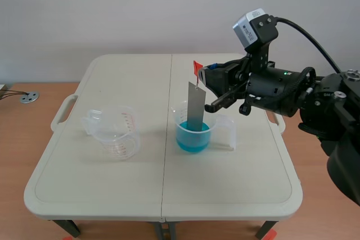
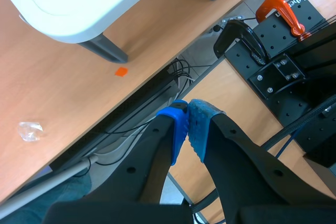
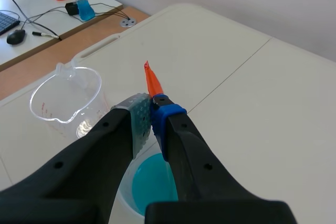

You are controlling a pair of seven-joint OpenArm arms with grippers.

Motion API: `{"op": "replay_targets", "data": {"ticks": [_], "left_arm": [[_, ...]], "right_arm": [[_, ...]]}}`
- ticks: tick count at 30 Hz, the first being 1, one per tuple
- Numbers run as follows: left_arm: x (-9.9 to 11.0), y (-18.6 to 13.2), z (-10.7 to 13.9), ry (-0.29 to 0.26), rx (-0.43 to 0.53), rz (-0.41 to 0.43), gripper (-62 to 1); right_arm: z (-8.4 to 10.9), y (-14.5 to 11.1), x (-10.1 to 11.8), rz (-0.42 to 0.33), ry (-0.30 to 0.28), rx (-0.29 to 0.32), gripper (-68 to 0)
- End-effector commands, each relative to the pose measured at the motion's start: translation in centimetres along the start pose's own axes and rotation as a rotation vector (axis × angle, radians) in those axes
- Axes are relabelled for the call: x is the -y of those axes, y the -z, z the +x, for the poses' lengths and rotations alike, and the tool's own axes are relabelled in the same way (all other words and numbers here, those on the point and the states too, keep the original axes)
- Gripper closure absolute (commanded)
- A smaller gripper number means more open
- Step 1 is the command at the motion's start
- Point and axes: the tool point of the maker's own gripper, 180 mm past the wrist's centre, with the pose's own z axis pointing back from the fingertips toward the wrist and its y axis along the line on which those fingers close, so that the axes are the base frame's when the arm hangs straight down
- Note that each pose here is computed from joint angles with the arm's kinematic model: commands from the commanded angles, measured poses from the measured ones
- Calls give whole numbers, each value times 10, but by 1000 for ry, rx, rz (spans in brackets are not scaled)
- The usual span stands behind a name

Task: Hold the metal plate by the orange handle, dip it into the blue solution, take it out and point at it, then put the plate back in the beaker on the left.
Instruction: 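Lower the plate into the blue solution, then hold the plate still in the solution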

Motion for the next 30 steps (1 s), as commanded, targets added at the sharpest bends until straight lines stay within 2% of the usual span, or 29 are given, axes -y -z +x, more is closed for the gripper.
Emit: {"op": "replay_targets", "data": {"ticks": [1, 9, 30], "left_arm": [[2, 0, 6, -9, 25, -4, -12], [2, 1, 7, -8, 27, -3, -12], [2, 1, 7, -8, 27, -3, -12]], "right_arm": [[4, 2, 1, 2, -9, 11, -13], [-6, 3, 1, -1, -2, -15, -13], [-8, 3, 2, -2, -10, -22, -13]]}}
